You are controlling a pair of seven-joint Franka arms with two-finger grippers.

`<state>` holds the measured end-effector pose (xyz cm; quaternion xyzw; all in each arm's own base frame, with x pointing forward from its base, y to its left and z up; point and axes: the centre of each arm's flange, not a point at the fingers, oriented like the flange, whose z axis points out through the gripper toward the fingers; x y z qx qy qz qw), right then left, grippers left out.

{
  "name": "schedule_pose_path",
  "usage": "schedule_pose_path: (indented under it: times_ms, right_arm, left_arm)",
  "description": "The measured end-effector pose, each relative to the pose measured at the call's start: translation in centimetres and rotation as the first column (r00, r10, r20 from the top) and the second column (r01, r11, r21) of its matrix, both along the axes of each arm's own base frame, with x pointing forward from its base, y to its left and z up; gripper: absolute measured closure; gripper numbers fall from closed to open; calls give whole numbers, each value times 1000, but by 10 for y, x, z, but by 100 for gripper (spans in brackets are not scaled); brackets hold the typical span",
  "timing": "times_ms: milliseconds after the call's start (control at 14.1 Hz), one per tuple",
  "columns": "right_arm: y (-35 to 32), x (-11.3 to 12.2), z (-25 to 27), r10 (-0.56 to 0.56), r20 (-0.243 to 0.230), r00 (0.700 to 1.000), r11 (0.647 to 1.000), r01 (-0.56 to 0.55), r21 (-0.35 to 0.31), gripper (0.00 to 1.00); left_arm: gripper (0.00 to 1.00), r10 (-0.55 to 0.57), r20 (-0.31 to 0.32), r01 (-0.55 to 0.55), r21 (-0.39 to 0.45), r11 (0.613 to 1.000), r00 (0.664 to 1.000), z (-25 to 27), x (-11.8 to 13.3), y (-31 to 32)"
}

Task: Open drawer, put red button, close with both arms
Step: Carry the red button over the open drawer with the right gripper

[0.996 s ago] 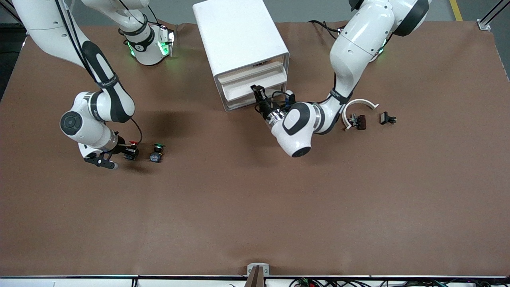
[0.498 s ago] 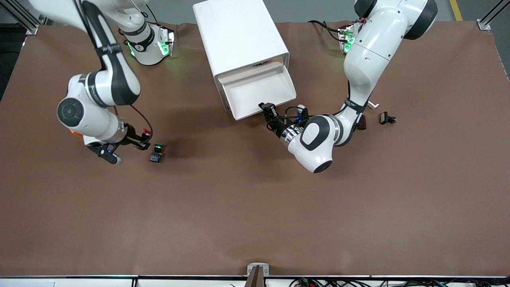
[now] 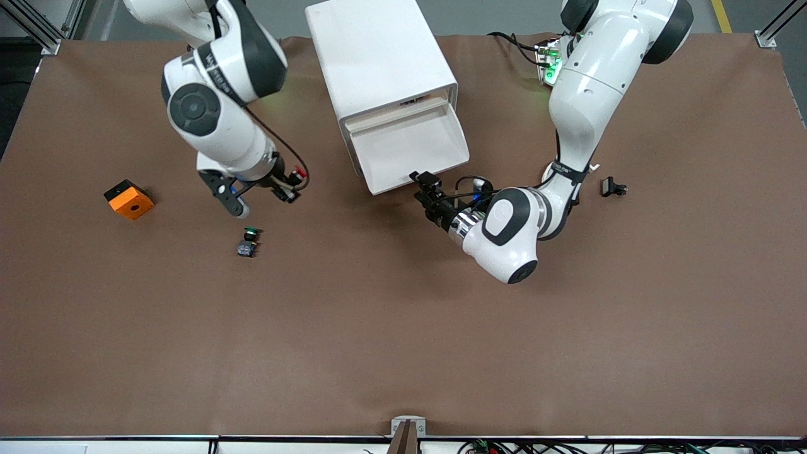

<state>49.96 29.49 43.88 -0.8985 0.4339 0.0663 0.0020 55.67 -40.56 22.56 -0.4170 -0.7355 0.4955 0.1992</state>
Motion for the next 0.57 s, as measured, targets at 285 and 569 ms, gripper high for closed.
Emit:
schedule_pose_path:
  times_ms: [285,569]
  right_arm:
    - [75,-36,29,-116,32,993,993,116,12,59]
    - [130,-59,28,-251,25,968,968,251,2,59]
  left_arm:
    - [0,3,129,-4,7,1000,992,43,36,20]
    - [0,-41,392,103,-140,985,919,91,81,86]
